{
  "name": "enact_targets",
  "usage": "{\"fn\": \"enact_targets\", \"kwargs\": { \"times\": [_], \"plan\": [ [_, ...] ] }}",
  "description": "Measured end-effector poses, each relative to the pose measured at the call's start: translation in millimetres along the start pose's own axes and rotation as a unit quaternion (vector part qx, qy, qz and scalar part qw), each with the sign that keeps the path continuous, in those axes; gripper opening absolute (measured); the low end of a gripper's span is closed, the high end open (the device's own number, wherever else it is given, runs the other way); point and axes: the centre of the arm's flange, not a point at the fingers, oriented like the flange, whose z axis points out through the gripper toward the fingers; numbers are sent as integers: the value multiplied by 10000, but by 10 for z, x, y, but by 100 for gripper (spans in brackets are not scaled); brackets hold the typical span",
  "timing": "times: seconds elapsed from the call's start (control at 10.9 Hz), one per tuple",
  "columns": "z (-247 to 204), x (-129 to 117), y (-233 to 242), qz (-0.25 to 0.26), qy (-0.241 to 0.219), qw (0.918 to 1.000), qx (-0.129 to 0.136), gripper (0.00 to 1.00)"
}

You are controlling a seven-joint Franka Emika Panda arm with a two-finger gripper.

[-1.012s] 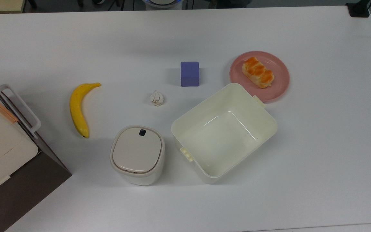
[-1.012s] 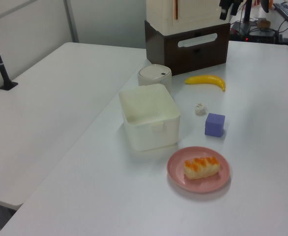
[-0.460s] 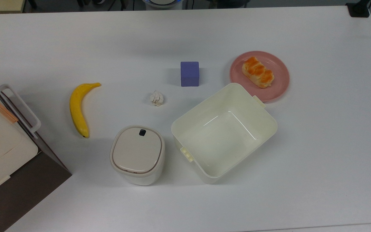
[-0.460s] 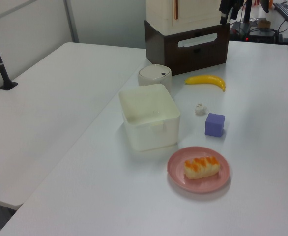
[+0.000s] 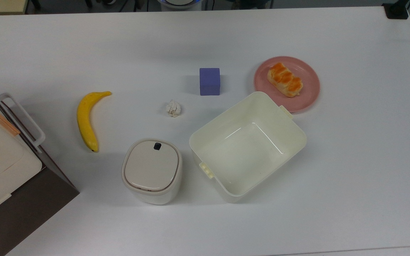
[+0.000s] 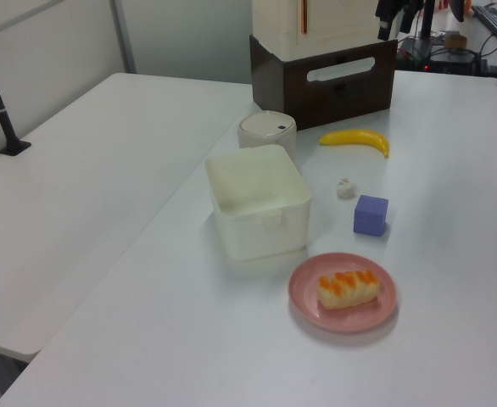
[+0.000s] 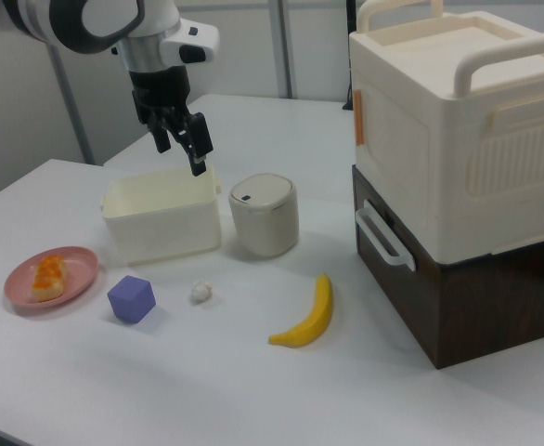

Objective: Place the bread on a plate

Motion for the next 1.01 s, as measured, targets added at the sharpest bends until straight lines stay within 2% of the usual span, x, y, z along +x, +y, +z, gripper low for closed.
{"fn": "enact_targets", "kwargs": {
  "times": [1.01],
  "plan": [
    [-1,-33,-178,-127,-1,9999,17,100]
  ]
}}
